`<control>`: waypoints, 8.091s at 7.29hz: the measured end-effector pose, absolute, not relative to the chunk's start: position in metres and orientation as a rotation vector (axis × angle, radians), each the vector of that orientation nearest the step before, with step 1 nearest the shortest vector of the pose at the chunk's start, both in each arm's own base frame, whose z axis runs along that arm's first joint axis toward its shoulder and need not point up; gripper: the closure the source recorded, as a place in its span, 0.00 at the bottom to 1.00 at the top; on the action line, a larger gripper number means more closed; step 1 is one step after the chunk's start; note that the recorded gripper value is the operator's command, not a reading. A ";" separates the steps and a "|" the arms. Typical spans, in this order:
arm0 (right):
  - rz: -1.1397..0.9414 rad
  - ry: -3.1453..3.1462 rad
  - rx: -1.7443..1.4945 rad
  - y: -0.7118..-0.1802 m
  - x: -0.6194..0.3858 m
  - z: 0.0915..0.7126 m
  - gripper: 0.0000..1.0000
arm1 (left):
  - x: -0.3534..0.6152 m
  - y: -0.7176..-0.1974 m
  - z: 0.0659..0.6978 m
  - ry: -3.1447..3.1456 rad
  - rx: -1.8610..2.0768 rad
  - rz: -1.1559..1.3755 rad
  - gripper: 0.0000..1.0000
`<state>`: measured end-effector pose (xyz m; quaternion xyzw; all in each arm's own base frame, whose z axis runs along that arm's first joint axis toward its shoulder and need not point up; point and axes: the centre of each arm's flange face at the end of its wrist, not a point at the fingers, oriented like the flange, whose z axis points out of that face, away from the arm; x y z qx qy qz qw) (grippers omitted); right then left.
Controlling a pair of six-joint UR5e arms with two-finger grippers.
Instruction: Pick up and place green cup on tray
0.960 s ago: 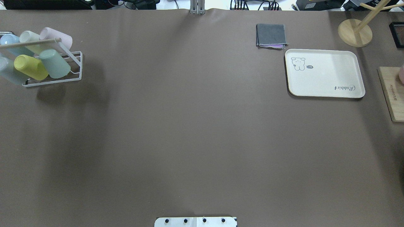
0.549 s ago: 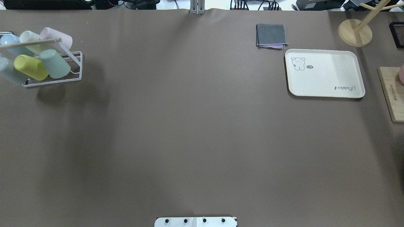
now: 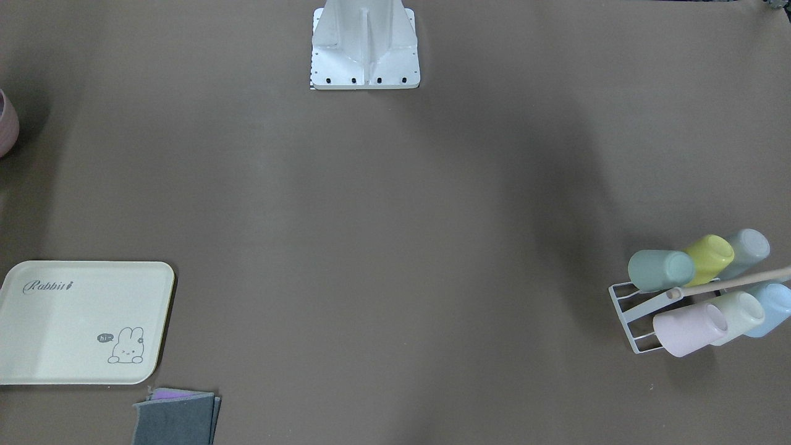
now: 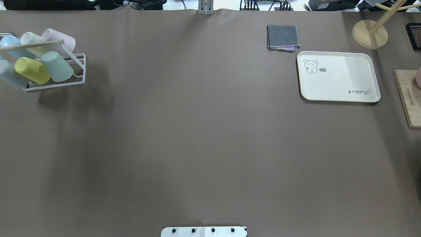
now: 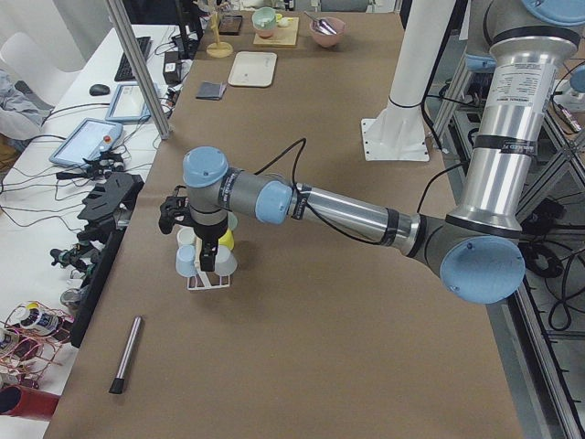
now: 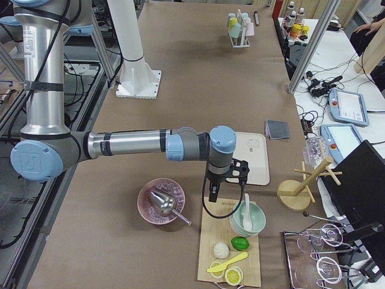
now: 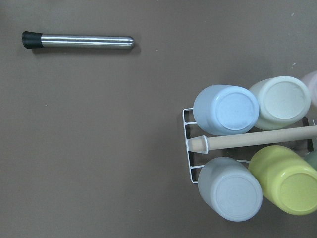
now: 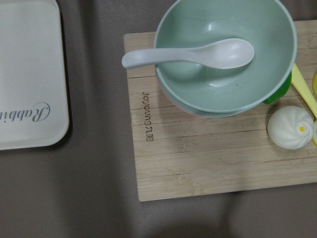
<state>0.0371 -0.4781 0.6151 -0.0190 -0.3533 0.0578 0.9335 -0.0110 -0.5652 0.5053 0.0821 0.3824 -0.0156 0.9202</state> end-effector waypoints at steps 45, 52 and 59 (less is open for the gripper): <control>-0.226 -0.807 0.134 -0.619 -0.163 0.652 1.00 | 0.375 -0.492 0.514 -1.169 0.490 1.931 0.03; -0.064 -1.086 0.182 -0.590 -0.107 0.527 1.00 | 0.384 -0.505 0.522 -1.169 0.464 1.934 0.05; 0.052 -1.239 0.171 -0.561 -0.314 0.347 1.00 | 0.390 -0.521 0.520 -1.168 0.476 1.957 0.19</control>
